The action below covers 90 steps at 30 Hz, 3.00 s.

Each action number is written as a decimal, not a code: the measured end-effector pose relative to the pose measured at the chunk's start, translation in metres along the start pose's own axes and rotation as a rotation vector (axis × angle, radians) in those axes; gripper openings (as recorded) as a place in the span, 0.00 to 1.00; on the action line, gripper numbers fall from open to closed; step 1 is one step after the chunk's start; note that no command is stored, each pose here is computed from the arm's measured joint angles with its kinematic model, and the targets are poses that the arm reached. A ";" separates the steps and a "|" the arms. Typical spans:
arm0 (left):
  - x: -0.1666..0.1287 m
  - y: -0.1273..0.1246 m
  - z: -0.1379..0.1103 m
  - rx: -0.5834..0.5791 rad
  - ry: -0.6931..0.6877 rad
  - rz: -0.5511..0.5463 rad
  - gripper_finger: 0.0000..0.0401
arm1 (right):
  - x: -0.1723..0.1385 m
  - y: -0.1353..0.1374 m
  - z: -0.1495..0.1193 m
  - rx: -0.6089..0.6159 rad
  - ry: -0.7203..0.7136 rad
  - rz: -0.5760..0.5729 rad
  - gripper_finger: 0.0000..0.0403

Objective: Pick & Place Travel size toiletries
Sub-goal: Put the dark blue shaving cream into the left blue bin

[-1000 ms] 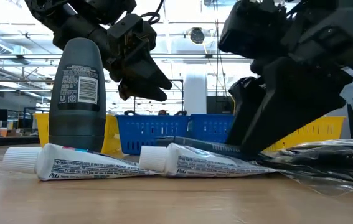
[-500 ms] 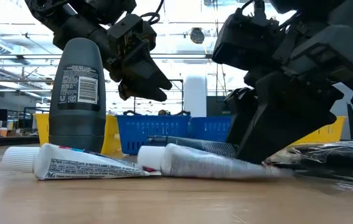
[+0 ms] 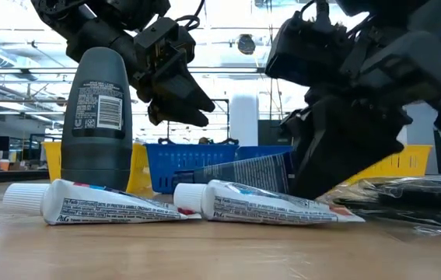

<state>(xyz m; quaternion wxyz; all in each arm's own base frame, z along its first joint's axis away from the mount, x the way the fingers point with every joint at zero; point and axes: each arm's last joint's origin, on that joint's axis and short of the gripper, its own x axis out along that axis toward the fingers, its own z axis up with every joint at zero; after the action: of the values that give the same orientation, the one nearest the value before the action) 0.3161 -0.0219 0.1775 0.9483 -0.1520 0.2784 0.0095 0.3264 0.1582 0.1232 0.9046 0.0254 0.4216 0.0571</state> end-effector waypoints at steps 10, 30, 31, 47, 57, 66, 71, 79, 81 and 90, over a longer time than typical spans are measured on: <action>0.000 0.000 0.000 0.000 0.000 0.000 0.53 | -0.008 0.002 0.006 -0.021 -0.027 0.031 0.01; -0.001 -0.004 0.012 0.001 -0.128 -0.045 0.53 | -0.071 -0.005 0.032 -0.068 -0.152 -0.114 0.00; -0.001 -0.005 0.014 0.002 -0.144 -0.050 0.53 | -0.076 -0.007 0.034 -0.077 -0.157 -0.129 0.00; -0.004 -0.013 0.024 0.068 -0.260 -0.111 0.53 | -0.146 -0.024 0.051 -0.121 -0.325 -0.389 0.00; -0.010 -0.025 0.036 0.150 -0.421 -0.170 0.53 | -0.146 -0.032 0.052 -0.115 -0.310 -0.418 0.00; -0.010 -0.026 0.037 0.169 -0.438 -0.178 0.53 | -0.146 -0.032 0.052 -0.119 -0.307 -0.419 0.00; -0.011 -0.027 0.038 0.179 -0.443 -0.221 0.53 | -0.145 -0.032 0.052 -0.120 -0.305 -0.418 0.00; -0.012 -0.028 0.039 0.194 -0.446 -0.243 0.50 | -0.145 -0.032 0.052 -0.120 -0.303 -0.414 0.00; -0.012 -0.028 0.038 0.206 -0.443 -0.256 0.44 | -0.145 -0.032 0.052 -0.121 -0.303 -0.412 0.00; -0.012 -0.029 0.038 0.218 -0.437 -0.275 0.26 | -0.145 -0.032 0.052 -0.122 -0.303 -0.408 0.00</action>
<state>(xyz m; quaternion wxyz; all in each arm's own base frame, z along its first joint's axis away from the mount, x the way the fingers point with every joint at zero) 0.3291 -0.0372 0.2222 0.9890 -0.0796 0.0436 -0.1168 0.2759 0.1084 0.2639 0.9500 -0.1063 0.2737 -0.1057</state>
